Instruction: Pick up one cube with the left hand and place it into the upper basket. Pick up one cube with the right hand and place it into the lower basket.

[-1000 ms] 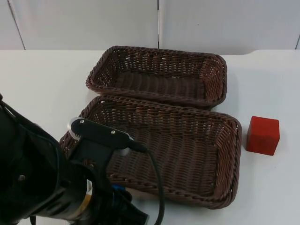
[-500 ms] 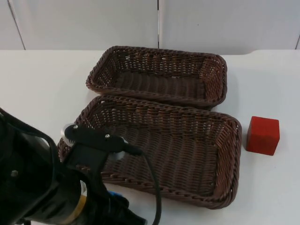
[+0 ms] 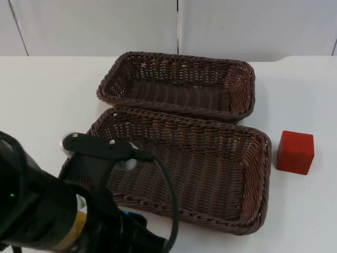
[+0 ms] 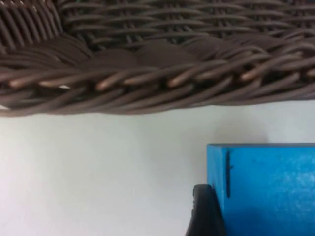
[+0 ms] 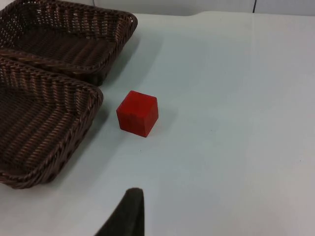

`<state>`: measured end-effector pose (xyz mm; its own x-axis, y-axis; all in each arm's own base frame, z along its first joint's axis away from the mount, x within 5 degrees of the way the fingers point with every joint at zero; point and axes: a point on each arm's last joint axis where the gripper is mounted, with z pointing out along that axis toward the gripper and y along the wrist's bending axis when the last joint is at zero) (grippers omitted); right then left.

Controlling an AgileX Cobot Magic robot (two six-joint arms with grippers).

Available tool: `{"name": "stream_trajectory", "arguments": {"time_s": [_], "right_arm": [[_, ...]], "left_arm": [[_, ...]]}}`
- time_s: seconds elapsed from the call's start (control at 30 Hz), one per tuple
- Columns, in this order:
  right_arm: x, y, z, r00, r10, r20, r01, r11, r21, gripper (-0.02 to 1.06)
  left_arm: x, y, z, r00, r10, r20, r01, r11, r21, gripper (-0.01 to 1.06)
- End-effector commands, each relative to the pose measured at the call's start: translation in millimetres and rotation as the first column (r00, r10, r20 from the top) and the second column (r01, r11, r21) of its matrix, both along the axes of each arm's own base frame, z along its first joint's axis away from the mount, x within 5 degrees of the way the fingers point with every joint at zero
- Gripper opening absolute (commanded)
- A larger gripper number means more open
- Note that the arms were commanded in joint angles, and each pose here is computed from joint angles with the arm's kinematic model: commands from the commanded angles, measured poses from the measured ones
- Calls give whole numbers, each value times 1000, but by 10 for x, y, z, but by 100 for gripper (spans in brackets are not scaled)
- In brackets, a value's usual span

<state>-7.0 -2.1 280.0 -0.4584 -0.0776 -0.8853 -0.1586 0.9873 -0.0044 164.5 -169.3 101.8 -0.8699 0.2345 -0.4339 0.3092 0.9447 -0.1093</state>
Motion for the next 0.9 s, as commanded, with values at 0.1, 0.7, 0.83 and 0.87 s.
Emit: {"name": "stream_trajectory", "arguments": {"time_s": [0.1, 0.7, 0.83, 0.87], "right_arm": [[-1, -4, 0, 1000, 3, 8, -3, 1000, -2, 105], [0, -6, 0, 1000, 1, 8, -1, 1000, -5, 105], [0, -6, 0, 1000, 1, 8, -1, 1000, -5, 105], [0, -6, 0, 1000, 1, 8, -1, 1000, -5, 105]], "left_arm": [[-52, -3, 116, 1000, 1, 2, -1, 998, -63, 0], [-213, 100, 1120, 964, -1, 264, 110, 910, -399, 0], [-249, 175, 1287, 945, 29, 326, 122, 893, -434, 0], [-262, 194, 1330, 939, 32, 343, 131, 888, -441, 0]]}}
